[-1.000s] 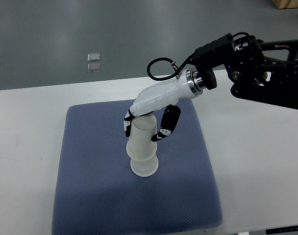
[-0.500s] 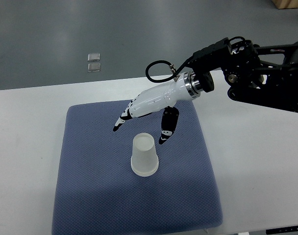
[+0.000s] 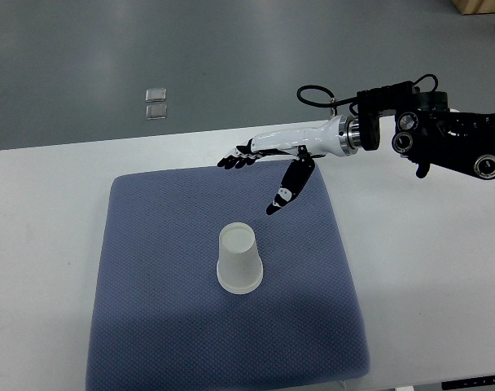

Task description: Stack paper cups

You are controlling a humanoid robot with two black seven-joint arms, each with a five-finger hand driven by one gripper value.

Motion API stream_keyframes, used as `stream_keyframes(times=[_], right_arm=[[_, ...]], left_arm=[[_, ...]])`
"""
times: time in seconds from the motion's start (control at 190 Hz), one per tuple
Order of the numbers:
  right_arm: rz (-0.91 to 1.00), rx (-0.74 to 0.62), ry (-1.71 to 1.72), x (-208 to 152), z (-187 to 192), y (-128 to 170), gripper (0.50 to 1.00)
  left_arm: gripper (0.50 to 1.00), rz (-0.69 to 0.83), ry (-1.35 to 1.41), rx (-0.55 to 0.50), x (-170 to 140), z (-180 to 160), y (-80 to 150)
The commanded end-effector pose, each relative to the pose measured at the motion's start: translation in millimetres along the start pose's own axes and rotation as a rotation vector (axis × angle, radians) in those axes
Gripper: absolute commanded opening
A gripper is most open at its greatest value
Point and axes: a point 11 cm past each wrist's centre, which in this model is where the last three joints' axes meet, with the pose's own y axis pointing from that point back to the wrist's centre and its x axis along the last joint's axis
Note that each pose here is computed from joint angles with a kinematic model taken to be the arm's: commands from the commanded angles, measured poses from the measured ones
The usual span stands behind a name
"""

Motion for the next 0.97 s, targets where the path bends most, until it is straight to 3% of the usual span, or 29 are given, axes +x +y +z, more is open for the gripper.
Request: stream_keyframes(times=[0.0, 0.321, 0.6, 0.968], right_arm=[[0.083, 0.003, -0.206, 9, 17, -4, 0.921], [0.421, 0.157, -0.837, 30, 49, -6, 0.919], [0.556, 0.171, -1.336, -2, 93, -11, 0.921], [0.605, 0.200, -1.398, -5, 108, -3, 0.924]], left_arm=[[1.000, 0.000, 0.000, 0.000, 0, 0, 0], [1.000, 0.000, 0.000, 0.000, 0, 0, 0], [1.000, 0.000, 0.000, 0.000, 0, 0, 0], [1.000, 0.000, 0.000, 0.000, 0, 0, 0]])
